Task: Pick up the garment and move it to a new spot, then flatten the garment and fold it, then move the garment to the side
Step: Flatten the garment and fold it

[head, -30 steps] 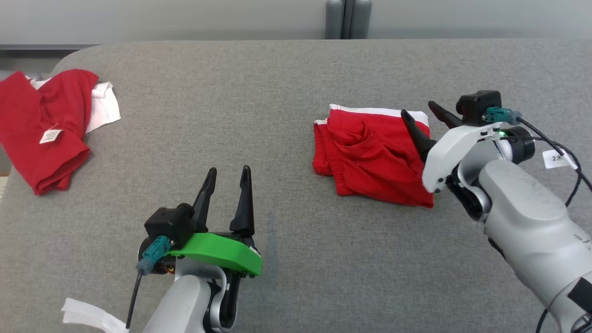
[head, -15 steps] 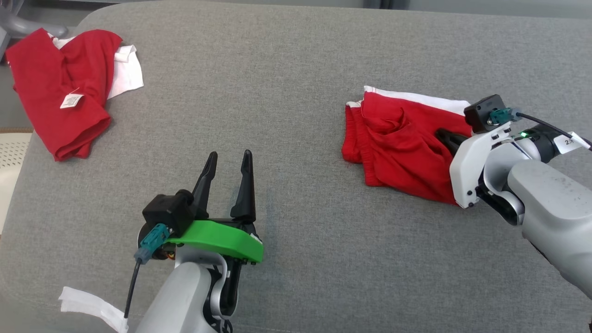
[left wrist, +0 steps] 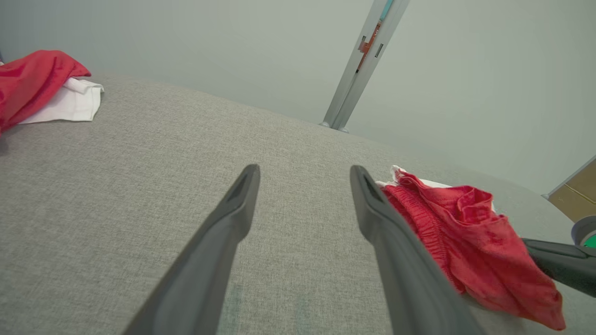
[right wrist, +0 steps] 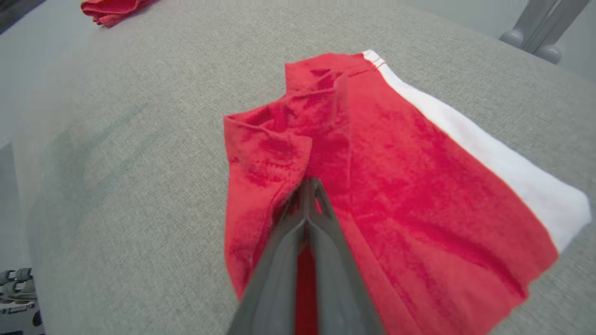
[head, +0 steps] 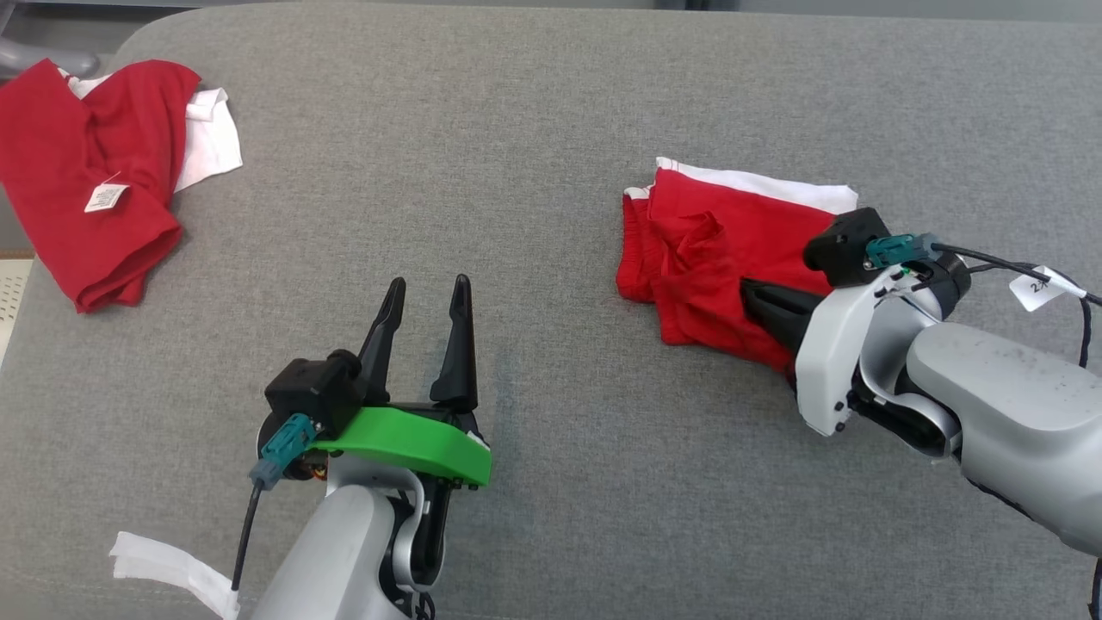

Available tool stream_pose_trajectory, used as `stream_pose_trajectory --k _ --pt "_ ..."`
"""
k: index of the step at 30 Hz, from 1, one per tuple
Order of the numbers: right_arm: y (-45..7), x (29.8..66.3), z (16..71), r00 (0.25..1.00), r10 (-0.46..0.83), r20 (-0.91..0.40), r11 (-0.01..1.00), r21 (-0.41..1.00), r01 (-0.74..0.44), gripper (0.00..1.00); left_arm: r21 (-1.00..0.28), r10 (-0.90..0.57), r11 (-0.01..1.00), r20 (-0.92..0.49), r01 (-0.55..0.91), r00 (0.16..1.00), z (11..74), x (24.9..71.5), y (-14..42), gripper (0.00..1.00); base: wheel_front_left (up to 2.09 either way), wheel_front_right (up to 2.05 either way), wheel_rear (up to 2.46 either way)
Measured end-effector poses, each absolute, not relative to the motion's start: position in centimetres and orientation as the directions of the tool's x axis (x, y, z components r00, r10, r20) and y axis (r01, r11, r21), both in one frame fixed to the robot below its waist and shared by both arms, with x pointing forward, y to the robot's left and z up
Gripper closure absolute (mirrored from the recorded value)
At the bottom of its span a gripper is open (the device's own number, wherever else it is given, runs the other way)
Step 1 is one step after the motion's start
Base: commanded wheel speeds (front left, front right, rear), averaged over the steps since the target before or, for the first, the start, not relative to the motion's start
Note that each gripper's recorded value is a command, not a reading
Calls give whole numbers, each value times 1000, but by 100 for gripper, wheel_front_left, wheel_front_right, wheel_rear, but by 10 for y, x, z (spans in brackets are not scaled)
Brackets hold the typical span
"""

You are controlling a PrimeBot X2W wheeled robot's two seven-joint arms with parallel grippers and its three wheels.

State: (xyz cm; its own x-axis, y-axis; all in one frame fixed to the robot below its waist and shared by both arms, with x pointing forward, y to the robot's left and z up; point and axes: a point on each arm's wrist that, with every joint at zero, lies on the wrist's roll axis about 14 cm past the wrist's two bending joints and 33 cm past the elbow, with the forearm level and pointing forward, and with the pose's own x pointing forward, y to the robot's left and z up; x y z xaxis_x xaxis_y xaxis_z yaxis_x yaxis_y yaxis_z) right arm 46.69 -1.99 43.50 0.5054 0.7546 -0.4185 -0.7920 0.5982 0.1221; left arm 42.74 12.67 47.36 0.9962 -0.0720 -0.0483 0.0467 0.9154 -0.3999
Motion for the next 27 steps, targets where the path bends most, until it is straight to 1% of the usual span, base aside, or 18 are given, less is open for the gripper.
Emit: stream_pose_trajectory --k 4,7,10,13,15,18,22,27 --pt "-12 459 440 483 779 -400 569 125 -813 100 -402 -80 914 -46 54 996 474 429 124 0 0 0 0" --pt "1 440 429 436 796 -419 533 146 -833 100 -401 -80 914 -47 55 996 474 429 124 0 0 0 0" --pt "12 428 421 406 808 -427 509 161 -845 100 -400 -77 915 -46 53 996 474 430 125 0 0 0 0" --pt "21 418 417 386 820 -423 491 172 -854 100 -397 -72 917 -46 48 996 474 429 127 0 0 0 0" --pt "25 416 421 388 832 -396 483 174 -858 100 -396 -69 917 -45 45 997 475 429 128 0 0 0 0" --pt "25 424 438 426 846 -321 490 154 -858 100 -392 -65 919 -38 45 997 478 429 129 0 0 0 0" --pt "11 450 467 502 834 -230 535 114 -837 100 -393 -66 918 -33 48 997 480 426 128 0 0 0 0" --pt "-24 485 479 606 765 -217 631 68 -772 100 -393 -72 918 -27 56 997 483 423 127 0 0 0 0"
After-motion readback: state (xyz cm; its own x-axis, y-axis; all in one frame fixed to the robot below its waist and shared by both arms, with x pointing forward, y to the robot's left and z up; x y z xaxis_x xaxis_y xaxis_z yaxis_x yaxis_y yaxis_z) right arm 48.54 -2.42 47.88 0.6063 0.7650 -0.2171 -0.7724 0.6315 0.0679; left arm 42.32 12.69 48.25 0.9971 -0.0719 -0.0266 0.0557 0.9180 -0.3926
